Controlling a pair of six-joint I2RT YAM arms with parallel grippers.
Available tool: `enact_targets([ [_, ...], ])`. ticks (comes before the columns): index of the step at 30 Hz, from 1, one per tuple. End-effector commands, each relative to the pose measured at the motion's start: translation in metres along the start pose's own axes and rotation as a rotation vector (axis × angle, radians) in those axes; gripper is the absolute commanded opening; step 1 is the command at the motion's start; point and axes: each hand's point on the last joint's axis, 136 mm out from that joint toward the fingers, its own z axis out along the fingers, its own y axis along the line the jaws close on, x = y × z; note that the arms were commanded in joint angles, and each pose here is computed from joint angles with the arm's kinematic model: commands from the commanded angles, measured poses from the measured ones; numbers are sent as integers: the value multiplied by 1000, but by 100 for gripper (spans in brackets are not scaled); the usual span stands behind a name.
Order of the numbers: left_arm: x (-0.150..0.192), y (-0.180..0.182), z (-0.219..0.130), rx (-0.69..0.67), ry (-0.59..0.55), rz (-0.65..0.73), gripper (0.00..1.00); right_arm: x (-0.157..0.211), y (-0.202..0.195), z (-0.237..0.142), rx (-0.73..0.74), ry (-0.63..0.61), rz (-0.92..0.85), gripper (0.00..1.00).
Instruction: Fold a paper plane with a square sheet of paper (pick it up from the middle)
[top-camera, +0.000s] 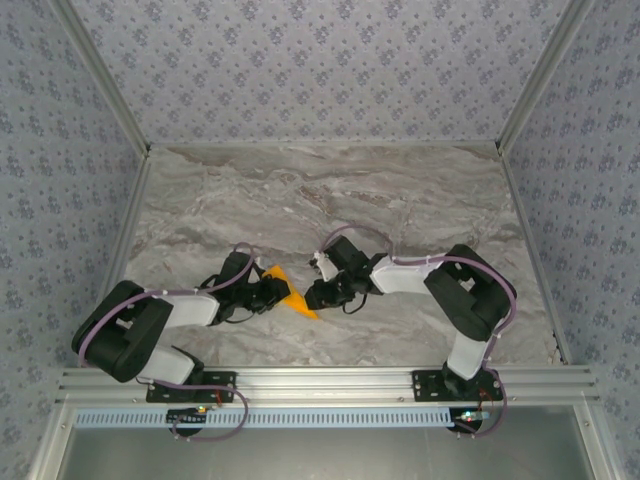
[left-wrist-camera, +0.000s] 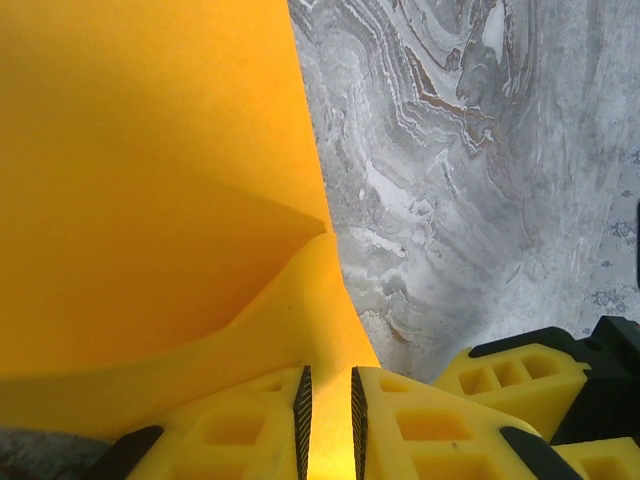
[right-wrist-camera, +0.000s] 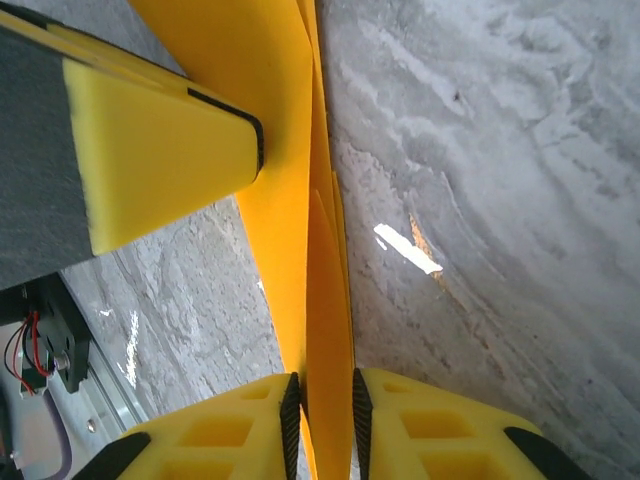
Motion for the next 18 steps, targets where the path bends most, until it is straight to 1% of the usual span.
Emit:
enact_targets([
  [1,6,20,0,-81,12,-10,21,6,4,-2,-23,20,21,22],
  [5,7,21,0,-84,15,-12,21,7,2,1,-22,27,23,16],
  [11,7,24,0,-92,12,-17,21,13,-4,9,-19,55,23,11],
  [18,8,27,0,-101,11,-24,21,15,-8,14,-14,69,28,11],
])
